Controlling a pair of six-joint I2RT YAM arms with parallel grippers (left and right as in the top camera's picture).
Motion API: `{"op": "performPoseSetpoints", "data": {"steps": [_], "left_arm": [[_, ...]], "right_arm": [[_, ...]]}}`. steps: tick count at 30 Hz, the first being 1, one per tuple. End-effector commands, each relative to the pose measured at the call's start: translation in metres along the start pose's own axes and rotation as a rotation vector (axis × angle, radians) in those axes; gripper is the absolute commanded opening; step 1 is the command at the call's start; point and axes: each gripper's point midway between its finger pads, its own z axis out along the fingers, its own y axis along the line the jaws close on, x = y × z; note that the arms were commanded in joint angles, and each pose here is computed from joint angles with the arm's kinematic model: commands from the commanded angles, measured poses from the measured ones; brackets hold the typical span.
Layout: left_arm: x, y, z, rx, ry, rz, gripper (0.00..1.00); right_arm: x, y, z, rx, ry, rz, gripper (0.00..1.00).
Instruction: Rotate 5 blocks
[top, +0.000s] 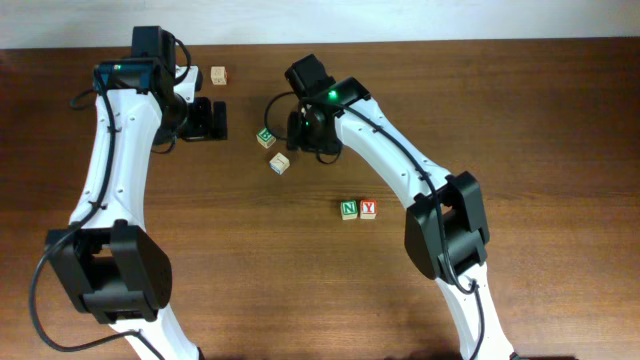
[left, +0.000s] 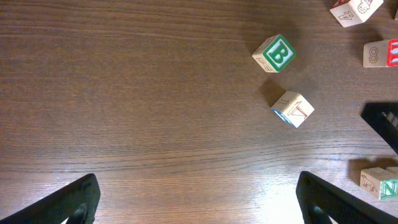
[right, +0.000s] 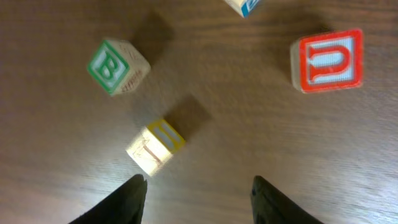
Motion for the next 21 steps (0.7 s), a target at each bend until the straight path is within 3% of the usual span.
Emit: {"op": "performPoseSetpoints", "data": {"steps": [1, 8, 14, 21], "left_arm": [[-0.005, 0.002, -0.002, -0.007, -0.014, -0.011, 0.99], [-0.005, 0.002, -0.002, -0.007, -0.014, -0.011, 0.99], [-0.005, 0.002, -0.002, -0.007, -0.014, -0.011, 0.99], [-0.005, 0.002, -0.002, -0.007, -0.014, -0.011, 0.99]], "right_arm": [[0.005, 0.004, 0.027, -0.009, 0.022, 0.199, 0.59], [0.02, 0.019, 0.052, 0.005, 0.017, 0.247, 0.67], [0.027, 0.023, 0.065, 0.016, 0.017, 0.23, 0.66], [0.033, 0.023, 0.07, 0.024, 0.032, 0.206, 0.44]]}}
